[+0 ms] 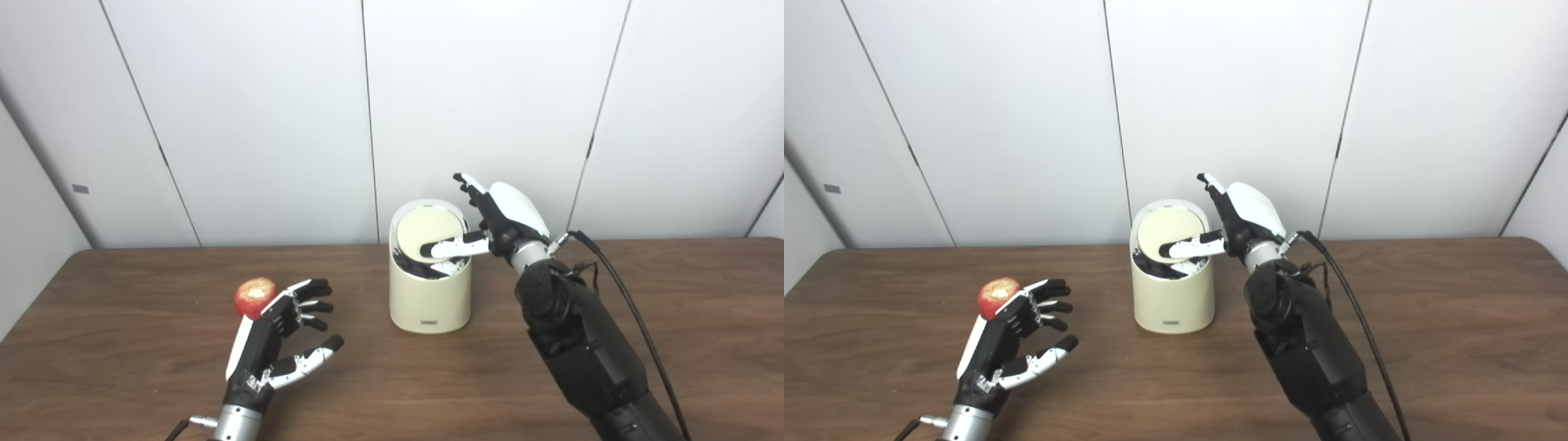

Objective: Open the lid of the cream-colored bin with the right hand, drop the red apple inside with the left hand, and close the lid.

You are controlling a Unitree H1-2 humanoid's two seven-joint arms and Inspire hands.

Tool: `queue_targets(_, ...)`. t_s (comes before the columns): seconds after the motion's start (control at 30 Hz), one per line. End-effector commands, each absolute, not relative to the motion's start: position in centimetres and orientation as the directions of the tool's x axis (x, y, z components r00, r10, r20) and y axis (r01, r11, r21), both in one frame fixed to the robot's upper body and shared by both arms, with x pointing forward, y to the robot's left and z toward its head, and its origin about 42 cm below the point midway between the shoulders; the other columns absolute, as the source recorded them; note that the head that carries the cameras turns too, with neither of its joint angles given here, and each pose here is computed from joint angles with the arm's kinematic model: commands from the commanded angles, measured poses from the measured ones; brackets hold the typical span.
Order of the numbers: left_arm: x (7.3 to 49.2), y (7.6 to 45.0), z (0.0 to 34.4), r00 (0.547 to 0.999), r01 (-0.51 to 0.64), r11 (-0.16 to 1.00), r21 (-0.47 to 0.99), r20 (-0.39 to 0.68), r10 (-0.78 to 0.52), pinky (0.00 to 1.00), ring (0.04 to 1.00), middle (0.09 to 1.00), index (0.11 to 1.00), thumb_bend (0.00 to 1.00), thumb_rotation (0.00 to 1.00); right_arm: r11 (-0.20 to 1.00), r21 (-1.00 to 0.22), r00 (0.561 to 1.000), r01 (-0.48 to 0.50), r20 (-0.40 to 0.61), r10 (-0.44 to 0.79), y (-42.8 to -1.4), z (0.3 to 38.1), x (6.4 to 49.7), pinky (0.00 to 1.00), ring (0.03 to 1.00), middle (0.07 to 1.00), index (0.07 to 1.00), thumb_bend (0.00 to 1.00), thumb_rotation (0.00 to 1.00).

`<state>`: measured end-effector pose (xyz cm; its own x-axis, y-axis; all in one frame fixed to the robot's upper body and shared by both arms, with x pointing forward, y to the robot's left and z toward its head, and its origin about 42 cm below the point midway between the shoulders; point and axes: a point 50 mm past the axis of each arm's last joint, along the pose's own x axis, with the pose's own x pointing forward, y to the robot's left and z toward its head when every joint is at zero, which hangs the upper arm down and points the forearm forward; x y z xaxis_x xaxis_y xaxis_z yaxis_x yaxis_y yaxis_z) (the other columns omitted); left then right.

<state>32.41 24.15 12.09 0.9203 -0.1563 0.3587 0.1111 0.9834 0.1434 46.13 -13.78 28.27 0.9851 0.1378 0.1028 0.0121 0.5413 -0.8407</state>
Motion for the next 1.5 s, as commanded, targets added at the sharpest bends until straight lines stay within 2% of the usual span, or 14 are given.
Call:
queue_targets(0.0, 30.8, 23.5, 9.8, 0.944, 0.117, 0.987, 0.112, 0.295, -0.146, 0.56, 0.687, 0.770, 0.786, 0.58, 0.00, 0.505, -0.856, 0.971, 0.109, 0.201, 0.131, -13.5, 31.0, 46.8, 0.63, 0.840, 0.892, 0.925, 0.93, 0.42)
queue_targets(0.4, 30.7, 23.6, 10.1, 0.943, 0.109, 0.987, 0.120, 0.302, -0.141, 0.56, 0.680, 0.766, 0.780, 0.58, 0.00, 0.363, -0.924, 0.976, 0.123, 0.180, 0.126, -13.9, 29.4, 46.7, 0.69, 0.815, 0.893, 0.900, 0.89, 0.22)
queue_targets(0.57, 30.8, 23.7, 10.1, 0.943, 0.109, 0.987, 0.119, 0.301, -0.140, 0.55, 0.683, 0.769, 0.781, 0.58, 0.00, 0.364, -0.925, 0.975, 0.113, 0.174, 0.140, -14.1, 29.4, 46.3, 0.68, 0.817, 0.901, 0.893, 0.90, 0.23)
queue_targets(0.7, 30.8, 23.7, 10.1, 0.944, 0.108, 0.987, 0.116, 0.300, -0.138, 0.56, 0.686, 0.769, 0.779, 0.58, 0.00, 0.466, -0.879, 0.967, 0.105, 0.199, 0.158, -14.5, 31.1, 45.5, 0.70, 0.842, 0.907, 0.902, 0.87, 0.28)
queue_targets(0.77, 30.8, 23.7, 10.1, 0.943, 0.109, 0.987, 0.116, 0.303, -0.140, 0.56, 0.684, 0.769, 0.780, 0.58, 0.00, 0.497, -0.859, 0.959, 0.122, 0.230, 0.163, -15.0, 32.2, 45.0, 0.65, 0.819, 0.900, 0.910, 0.86, 0.34)
queue_targets(0.97, 30.8, 23.7, 10.1, 0.942, 0.111, 0.987, 0.115, 0.304, -0.141, 0.56, 0.688, 0.771, 0.779, 0.58, 0.00, 0.672, -0.725, 0.937, 0.151, 0.322, 0.137, -17.4, 34.0, 43.2, 0.62, 0.811, 0.890, 0.888, 0.84, 0.30)
queue_targets(1.03, 30.9, 23.8, 10.1, 0.941, 0.112, 0.987, 0.117, 0.307, -0.143, 0.56, 0.688, 0.769, 0.779, 0.58, 0.00, 0.727, -0.668, 0.927, 0.158, 0.355, 0.124, -18.8, 33.3, 42.7, 0.63, 0.805, 0.881, 0.875, 0.84, 0.27)
queue_targets(1.2, 30.9, 23.8, 10.2, 0.941, 0.109, 0.986, 0.126, 0.306, -0.144, 0.55, 0.681, 0.767, 0.778, 0.58, 0.00, 0.780, -0.605, 0.920, 0.160, 0.378, 0.104, -21.6, 30.1, 41.4, 0.67, 0.796, 0.853, 0.835, 0.83, 0.27)
queue_targets(1.23, 30.9, 23.8, 10.2, 0.941, 0.109, 0.986, 0.127, 0.305, -0.143, 0.55, 0.681, 0.767, 0.777, 0.58, 0.00, 0.789, -0.596, 0.922, 0.151, 0.373, 0.106, -22.1, 29.2, 41.1, 0.65, 0.824, 0.903, 0.842, 0.84, 0.26)
queue_targets(1.3, 30.9, 23.8, 10.2, 0.941, 0.109, 0.986, 0.128, 0.305, -0.144, 0.56, 0.682, 0.767, 0.777, 0.58, 0.00, 0.802, -0.582, 0.927, 0.132, 0.359, 0.108, -22.9, 27.6, 40.3, 0.65, 0.848, 0.944, 0.849, 0.84, 0.27)
queue_targets(1.37, 30.9, 23.8, 10.2, 0.941, 0.111, 0.986, 0.128, 0.306, -0.145, 0.55, 0.679, 0.767, 0.778, 0.59, 0.00, 0.809, -0.577, 0.934, 0.110, 0.338, 0.113, -23.7, 26.0, 39.4, 0.67, 0.815, 0.889, 0.853, 0.84, 0.31)
queue_targets(1.47, 30.9, 23.7, 10.3, 0.940, 0.110, 0.986, 0.125, 0.309, -0.144, 0.55, 0.681, 0.767, 0.777, 0.58, 0.00, 0.811, -0.578, 0.939, 0.086, 0.319, 0.128, -24.3, 24.3, 38.1, 0.66, 0.797, 0.859, 0.857, 0.83, 0.32)
